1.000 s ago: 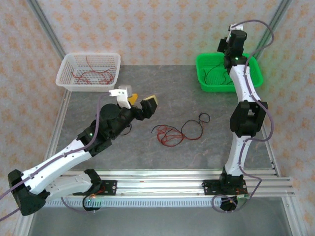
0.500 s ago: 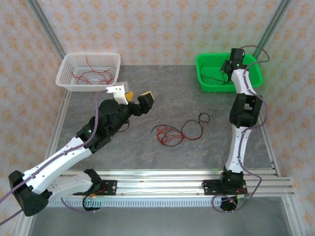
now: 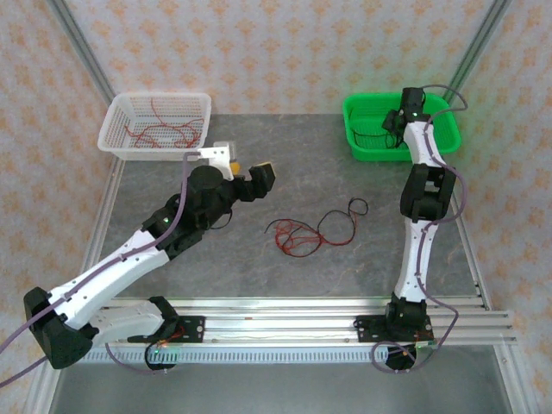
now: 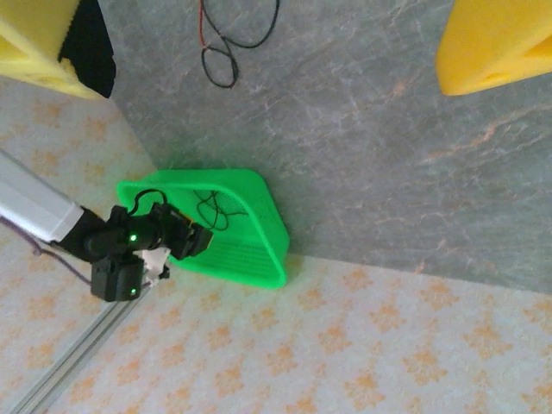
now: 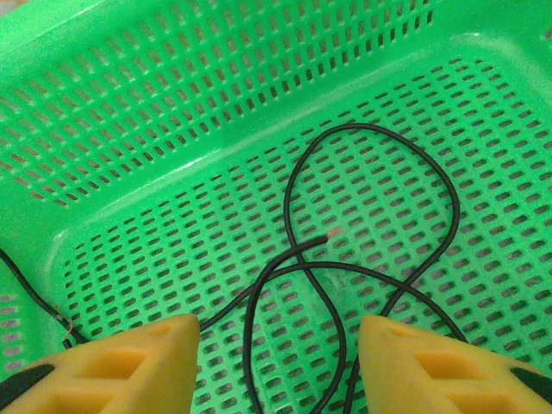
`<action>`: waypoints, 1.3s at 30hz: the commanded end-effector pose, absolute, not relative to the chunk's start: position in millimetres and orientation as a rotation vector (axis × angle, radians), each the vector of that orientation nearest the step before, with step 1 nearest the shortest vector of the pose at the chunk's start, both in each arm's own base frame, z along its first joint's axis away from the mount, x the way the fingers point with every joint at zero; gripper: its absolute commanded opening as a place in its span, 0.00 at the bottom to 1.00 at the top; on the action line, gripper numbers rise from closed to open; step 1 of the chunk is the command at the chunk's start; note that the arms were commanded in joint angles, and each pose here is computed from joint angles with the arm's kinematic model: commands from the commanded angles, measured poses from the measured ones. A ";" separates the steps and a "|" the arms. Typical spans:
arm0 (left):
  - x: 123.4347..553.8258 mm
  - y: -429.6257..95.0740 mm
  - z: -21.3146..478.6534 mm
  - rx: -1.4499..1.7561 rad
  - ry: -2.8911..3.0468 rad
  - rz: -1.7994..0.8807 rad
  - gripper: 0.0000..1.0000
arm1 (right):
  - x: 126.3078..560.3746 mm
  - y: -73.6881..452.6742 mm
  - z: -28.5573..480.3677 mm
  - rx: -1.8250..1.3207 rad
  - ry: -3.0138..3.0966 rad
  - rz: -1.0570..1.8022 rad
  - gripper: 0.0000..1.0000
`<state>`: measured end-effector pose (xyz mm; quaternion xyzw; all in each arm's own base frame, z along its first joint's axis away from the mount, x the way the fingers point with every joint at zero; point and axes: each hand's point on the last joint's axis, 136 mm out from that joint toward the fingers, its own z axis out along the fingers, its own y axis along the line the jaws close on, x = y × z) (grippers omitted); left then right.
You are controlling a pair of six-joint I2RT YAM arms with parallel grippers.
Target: Untangle the cables
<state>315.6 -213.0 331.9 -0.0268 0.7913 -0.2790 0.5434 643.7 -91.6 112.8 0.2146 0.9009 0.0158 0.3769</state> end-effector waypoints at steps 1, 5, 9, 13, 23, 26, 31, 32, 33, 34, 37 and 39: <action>316.1 -212.1 321.7 -0.083 1.944 -0.645 0.94 | 642.5 -90.5 172.1 0.524 2.218 0.050 0.53; 317.9 -217.4 295.8 -0.080 2.043 -0.615 0.87 | 632.8 -88.2 196.9 0.516 2.195 0.060 0.54; 317.6 -223.4 265.3 -0.071 2.142 -0.588 0.82 | 615.2 -83.3 225.7 0.509 2.159 0.079 0.54; 314.7 -228.1 225.9 -0.093 2.257 -0.550 0.77 | 584.5 -73.9 246.1 0.505 2.121 0.112 0.54; 295.2 -254.3 119.6 -0.002 2.559 -0.398 0.59 | 479.0 -12.9 241.7 0.418 2.100 0.248 0.53; 287.6 -262.9 95.6 0.019 2.614 -0.394 0.56 | 456.0 8.3 232.0 0.367 2.122 0.275 0.53; 279.8 -266.3 64.2 0.018 2.682 -0.355 0.50 | 423.5 27.5 216.7 0.338 2.145 0.332 0.51; 279.8 -266.8 60.6 0.015 2.688 -0.351 0.48 | 418.4 29.3 213.3 0.334 2.149 0.336 0.51; 279.6 -268.4 57.0 0.016 2.695 -0.350 0.46 | 413.8 30.2 211.8 0.333 2.149 0.341 0.51; 279.3 -269.8 53.5 0.018 2.701 -0.349 0.45 | 409.3 31.3 209.5 0.331 2.152 0.344 0.51; 281.5 -275.4 46.6 0.024 2.712 -0.345 0.36 | 399.1 30.1 204.9 0.333 2.153 0.339 0.50; 283.8 -277.1 42.5 0.024 2.715 -0.334 0.34 | 394.6 30.2 201.6 0.334 2.155 0.342 0.50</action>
